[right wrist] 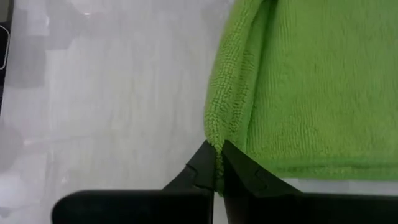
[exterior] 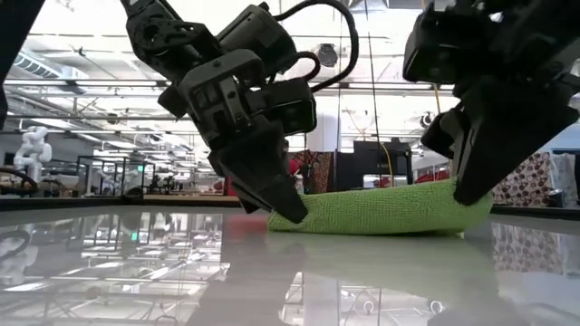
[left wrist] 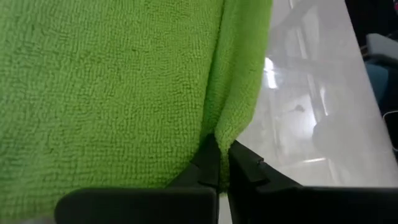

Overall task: Roll towel
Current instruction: Roll the green towel on the table

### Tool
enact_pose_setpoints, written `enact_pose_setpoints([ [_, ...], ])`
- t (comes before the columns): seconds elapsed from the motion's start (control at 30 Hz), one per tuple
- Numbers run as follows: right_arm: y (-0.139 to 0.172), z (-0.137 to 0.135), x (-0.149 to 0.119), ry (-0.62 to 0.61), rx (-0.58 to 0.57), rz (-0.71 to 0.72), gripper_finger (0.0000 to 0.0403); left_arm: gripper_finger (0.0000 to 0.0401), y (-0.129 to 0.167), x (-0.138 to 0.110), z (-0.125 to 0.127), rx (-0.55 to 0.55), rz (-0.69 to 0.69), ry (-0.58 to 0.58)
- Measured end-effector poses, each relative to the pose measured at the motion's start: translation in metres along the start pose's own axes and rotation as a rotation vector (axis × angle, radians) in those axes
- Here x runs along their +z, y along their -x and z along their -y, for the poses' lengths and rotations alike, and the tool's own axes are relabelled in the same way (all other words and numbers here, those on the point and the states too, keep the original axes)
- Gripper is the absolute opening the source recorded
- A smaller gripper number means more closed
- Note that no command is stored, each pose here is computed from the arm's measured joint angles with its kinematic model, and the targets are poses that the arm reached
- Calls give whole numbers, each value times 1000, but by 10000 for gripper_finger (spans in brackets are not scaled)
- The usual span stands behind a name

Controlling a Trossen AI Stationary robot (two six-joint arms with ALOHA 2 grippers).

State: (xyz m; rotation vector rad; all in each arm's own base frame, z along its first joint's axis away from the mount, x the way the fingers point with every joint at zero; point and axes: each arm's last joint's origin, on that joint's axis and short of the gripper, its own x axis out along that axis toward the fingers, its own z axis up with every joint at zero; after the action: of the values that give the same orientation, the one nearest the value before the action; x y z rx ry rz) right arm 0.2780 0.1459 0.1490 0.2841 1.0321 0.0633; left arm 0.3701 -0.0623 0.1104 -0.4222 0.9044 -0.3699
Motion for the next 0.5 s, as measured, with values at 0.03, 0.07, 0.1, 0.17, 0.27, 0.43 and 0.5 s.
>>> enact_pose_setpoints([
  [0.03,0,2,0,-13,0,-13,6,11,0,0,0,-2,1,18],
  [0.07,0,4,0,-24,-5,-24,6,11,0,0,0,-3,0,26],
  [0.1,0,6,1,-34,-10,-33,6,11,0,0,0,-3,-1,34],
  [0.17,0,9,1,-39,-20,-43,8,10,0,0,0,-2,-3,52],
  [0.27,0,9,1,-2,-19,-45,20,10,-1,-1,-1,1,-15,73],
  [0.43,1,3,-5,169,-72,-32,79,10,-2,-4,-2,-1,-35,92],
  [0.5,2,0,-11,245,-134,-24,111,10,-2,-4,-2,-1,-36,92],
])
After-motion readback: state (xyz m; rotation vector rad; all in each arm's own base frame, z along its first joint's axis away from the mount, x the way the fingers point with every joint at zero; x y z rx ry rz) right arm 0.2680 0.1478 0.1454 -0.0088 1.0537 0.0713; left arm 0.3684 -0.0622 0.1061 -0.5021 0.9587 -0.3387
